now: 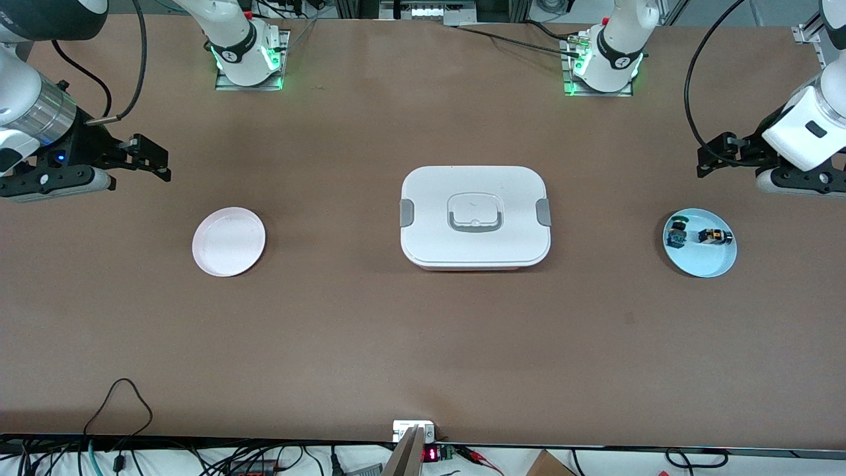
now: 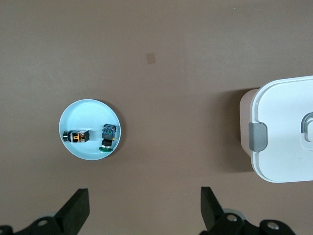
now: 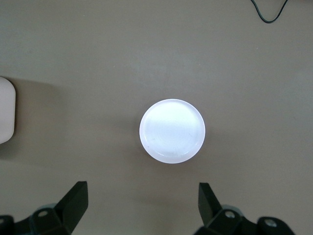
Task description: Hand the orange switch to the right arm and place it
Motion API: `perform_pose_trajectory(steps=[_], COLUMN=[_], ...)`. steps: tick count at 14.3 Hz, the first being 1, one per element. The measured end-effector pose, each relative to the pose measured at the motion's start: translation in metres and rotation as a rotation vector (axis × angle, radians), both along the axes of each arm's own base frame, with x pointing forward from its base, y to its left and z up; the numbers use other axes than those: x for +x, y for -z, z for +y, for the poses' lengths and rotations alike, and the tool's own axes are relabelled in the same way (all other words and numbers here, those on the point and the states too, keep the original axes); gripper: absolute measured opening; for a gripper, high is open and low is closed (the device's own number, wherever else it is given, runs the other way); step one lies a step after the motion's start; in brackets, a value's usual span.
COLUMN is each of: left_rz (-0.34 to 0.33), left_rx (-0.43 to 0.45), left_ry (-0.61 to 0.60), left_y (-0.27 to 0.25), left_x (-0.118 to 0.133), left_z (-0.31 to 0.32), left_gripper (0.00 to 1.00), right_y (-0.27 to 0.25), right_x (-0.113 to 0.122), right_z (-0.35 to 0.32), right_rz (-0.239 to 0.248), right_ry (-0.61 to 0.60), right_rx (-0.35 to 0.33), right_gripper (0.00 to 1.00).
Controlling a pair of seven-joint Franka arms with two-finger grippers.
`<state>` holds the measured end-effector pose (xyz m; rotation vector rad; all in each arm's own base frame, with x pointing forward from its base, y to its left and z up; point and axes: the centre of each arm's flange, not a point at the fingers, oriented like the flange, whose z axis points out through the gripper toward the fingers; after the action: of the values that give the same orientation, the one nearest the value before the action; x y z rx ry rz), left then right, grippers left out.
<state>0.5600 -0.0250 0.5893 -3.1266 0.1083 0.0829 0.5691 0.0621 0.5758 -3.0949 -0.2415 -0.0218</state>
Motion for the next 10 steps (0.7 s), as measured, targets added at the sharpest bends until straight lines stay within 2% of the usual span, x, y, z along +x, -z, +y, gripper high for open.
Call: perform_pose_trajectory(steps=[10], left_rz=[0.008], left_rx=[0.000], left_ry=[0.005], left_y=[-0.0024], left_x=[-0.0014], left_z=[-0.0026], left_gripper=[1.00], right_y=[-0.0002], right_x=[0.0000], right_z=[0.0000], right_rz=[-0.001], right_ry=[0.000], right_rx=[0.000], right_gripper=[1.00])
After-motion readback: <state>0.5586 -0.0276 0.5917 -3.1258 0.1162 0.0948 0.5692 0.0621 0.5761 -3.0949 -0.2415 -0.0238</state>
